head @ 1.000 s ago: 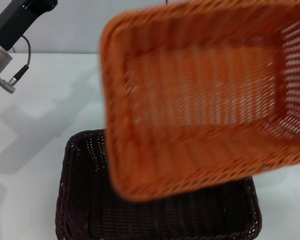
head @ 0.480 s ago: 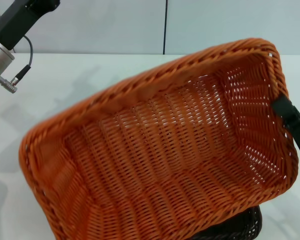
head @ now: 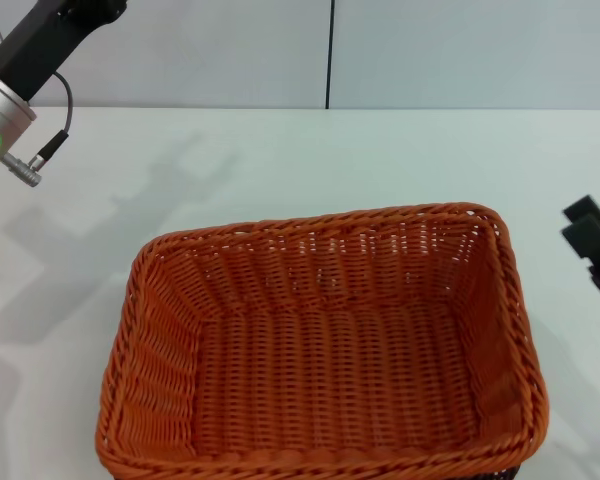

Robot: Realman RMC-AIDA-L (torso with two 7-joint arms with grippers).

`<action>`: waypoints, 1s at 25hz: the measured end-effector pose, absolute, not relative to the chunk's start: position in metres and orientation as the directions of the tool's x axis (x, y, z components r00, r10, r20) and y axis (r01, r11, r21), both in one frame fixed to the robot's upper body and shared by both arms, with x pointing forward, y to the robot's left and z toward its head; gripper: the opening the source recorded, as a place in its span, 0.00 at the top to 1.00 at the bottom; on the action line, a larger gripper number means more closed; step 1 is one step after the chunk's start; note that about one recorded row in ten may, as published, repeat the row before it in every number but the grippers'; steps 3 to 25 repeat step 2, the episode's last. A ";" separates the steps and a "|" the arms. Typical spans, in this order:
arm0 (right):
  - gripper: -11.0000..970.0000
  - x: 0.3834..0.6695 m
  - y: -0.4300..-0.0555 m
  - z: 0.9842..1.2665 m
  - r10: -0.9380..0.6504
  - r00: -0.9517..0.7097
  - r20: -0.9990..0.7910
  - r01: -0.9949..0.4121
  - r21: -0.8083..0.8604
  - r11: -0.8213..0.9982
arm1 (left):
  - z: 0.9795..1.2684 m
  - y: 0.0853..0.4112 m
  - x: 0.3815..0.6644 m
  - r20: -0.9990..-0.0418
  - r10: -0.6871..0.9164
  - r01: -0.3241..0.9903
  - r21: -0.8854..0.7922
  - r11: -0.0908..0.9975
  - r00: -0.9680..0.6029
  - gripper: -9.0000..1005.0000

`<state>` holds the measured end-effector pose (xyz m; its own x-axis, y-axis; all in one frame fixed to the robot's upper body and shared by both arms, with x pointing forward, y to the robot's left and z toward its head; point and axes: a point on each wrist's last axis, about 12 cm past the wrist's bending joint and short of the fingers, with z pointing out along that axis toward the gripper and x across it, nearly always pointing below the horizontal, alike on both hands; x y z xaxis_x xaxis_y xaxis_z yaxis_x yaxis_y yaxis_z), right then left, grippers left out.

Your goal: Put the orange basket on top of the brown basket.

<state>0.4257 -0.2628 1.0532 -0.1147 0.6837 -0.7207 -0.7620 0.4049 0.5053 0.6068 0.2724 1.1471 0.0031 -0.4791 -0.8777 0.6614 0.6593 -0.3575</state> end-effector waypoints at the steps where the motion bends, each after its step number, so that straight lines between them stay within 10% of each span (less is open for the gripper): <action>1: 0.71 0.426 -0.263 1.053 0.684 -0.115 -0.721 -0.762 0.505 0.405 | 1.147 0.272 0.607 -0.877 -0.480 0.661 -0.358 0.660 0.004 0.14; 25: 0.71 0.426 -0.267 1.054 0.680 -0.096 -0.727 -0.757 0.497 0.425 | 1.147 0.272 0.607 -0.877 -0.480 0.661 -0.358 0.660 0.004 0.14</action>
